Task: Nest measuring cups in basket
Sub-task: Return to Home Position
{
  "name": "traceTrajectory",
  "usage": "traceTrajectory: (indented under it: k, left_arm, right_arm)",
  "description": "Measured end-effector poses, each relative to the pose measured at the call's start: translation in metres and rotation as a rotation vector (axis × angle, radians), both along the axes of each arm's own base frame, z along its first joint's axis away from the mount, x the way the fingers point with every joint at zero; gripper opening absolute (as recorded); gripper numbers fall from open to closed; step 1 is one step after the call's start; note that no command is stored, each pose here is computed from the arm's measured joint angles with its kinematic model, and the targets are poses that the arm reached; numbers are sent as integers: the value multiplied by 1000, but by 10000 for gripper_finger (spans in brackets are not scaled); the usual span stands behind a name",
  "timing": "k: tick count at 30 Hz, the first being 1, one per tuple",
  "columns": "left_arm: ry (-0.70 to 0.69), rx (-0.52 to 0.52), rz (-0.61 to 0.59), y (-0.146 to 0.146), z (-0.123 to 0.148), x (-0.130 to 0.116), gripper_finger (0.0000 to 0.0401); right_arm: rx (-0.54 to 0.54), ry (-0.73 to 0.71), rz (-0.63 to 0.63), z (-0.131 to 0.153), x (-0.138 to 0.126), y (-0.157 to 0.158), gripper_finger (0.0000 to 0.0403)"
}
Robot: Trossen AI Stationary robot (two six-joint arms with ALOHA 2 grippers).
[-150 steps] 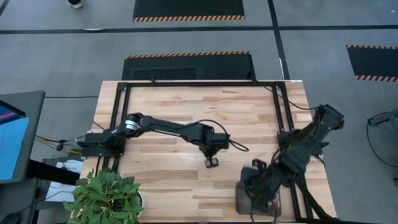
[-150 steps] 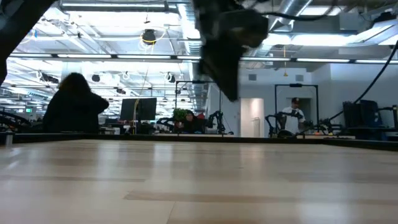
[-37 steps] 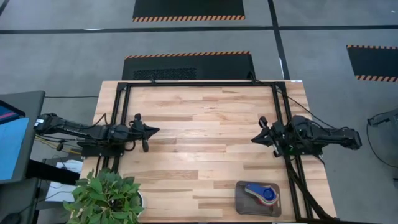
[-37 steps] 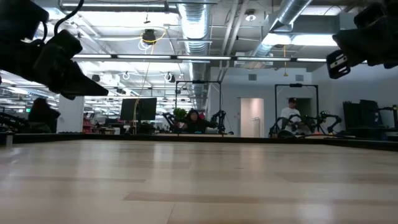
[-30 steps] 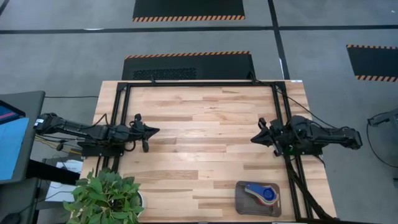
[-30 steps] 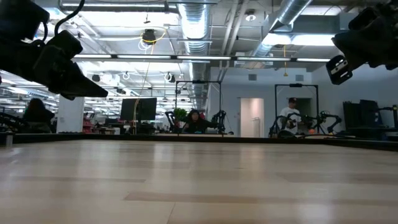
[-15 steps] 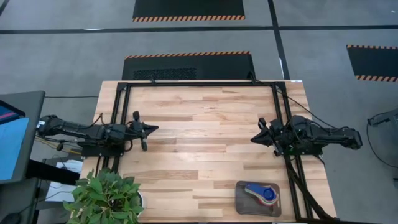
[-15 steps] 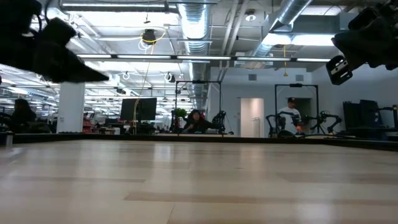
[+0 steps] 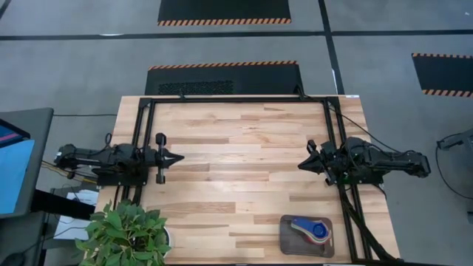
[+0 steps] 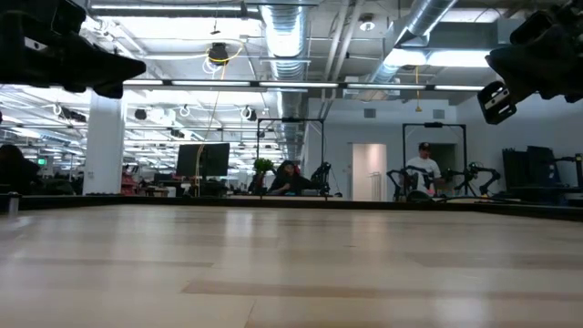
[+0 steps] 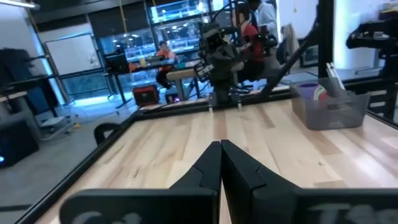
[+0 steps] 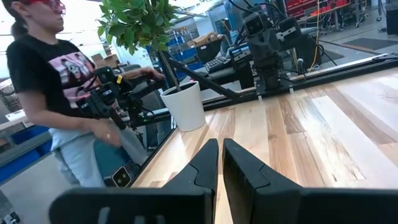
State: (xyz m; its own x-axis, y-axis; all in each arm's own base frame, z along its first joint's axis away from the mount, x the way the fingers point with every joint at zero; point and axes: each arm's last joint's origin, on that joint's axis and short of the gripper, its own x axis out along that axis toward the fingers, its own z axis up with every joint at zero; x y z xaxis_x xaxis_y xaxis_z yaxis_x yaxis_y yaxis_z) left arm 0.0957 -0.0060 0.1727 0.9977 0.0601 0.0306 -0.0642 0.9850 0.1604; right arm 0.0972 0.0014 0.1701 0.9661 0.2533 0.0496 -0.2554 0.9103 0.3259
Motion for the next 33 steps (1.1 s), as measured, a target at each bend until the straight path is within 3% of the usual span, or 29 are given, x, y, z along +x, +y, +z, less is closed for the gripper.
traceTrajectory:
  k: [33]
  left_arm:
    - [15, 6, 22, 1, -1, 1, 0]
  right_arm:
    - [-1, 1, 0, 0, 0, 0, 49]
